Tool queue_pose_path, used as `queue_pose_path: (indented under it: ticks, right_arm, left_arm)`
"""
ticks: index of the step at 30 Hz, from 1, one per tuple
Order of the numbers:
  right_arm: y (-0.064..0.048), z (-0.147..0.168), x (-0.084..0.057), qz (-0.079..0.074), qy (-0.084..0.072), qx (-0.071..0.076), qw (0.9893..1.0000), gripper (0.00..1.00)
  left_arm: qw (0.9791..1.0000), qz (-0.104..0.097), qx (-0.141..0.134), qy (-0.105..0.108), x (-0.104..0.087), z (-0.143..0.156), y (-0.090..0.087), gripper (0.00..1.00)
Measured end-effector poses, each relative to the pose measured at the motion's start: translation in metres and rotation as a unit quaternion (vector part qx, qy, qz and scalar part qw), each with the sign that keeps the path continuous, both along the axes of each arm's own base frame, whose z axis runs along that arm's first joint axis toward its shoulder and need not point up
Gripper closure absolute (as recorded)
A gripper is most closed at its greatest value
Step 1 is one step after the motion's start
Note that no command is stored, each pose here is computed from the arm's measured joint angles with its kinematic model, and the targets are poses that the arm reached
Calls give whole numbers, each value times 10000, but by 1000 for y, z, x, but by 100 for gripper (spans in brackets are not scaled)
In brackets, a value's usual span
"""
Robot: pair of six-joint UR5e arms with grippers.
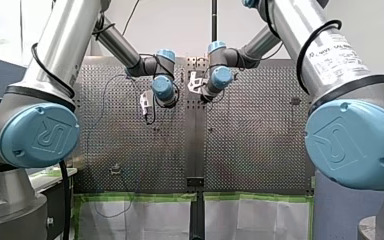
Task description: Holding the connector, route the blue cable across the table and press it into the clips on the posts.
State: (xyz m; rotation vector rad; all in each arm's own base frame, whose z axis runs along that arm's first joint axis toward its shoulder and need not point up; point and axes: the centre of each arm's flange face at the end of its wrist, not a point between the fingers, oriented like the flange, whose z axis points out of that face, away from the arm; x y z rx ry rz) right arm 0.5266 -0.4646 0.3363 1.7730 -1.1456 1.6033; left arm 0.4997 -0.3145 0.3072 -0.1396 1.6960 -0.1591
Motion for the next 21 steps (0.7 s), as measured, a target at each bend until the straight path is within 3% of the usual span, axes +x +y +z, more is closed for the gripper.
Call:
queue_pose_path:
  ticks: [14,21]
  right_arm:
    - [24,68,-25,-28,-178,-239,9996,100]
    - [37,100,-32,144,-325,-365,9987,100]
  left_arm:
    - [9981,-183,-248,-526,-33,70,-8,99]
    - [9972,-244,-301,-640,-40,83,-11,99]
